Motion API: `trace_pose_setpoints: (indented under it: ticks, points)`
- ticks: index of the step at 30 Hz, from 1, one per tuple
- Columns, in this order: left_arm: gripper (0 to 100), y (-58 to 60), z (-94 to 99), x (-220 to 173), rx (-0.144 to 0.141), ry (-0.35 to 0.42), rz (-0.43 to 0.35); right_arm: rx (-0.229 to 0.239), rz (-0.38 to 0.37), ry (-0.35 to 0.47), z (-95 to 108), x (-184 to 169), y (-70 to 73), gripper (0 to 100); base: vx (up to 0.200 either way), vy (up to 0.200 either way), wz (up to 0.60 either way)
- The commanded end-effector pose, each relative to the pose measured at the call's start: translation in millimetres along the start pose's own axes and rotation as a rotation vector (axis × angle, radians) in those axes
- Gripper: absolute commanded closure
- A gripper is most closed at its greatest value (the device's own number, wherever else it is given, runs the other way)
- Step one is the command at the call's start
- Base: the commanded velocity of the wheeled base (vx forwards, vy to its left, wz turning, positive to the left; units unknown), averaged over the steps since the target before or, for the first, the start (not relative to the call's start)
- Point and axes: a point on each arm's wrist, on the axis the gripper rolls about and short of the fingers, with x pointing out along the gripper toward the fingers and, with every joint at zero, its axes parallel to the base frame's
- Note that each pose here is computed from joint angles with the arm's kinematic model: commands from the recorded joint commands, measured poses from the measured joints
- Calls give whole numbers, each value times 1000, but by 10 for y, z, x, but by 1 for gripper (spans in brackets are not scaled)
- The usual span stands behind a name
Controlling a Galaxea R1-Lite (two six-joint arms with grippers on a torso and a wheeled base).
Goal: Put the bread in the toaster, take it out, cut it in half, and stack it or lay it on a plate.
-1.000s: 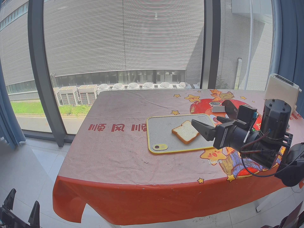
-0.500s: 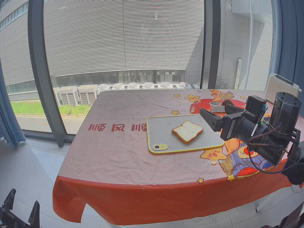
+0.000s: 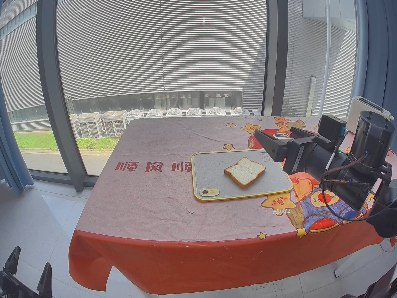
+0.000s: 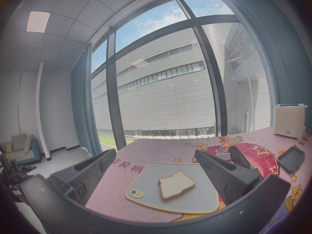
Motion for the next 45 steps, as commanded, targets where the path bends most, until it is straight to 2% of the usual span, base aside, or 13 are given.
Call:
trace_pose_setpoints:
  ticks: [1,12,28,30,36,45]
  points:
    - [0,0,-48,0,0,0,1,-1,-12,23,-65,36,-22,0,0,0,0]
    - [0,0,-48,0,3,0,1,1,-52,45,-129,29,-92,0,0,0,0]
    - [0,0,-48,0,3,0,1,10,-42,22,-68,26,-108,0,0,0,0]
    - [0,0,-48,0,3,0,1,9,-42,30,-111,38,-113,0,0,0,0]
    - [0,0,-48,0,3,0,-1,22,-34,-36,-100,111,-102,0,0,0,0]
    - [0,0,-48,0,4,0,1,11,-53,-36,-90,113,-158,0,0,0,0]
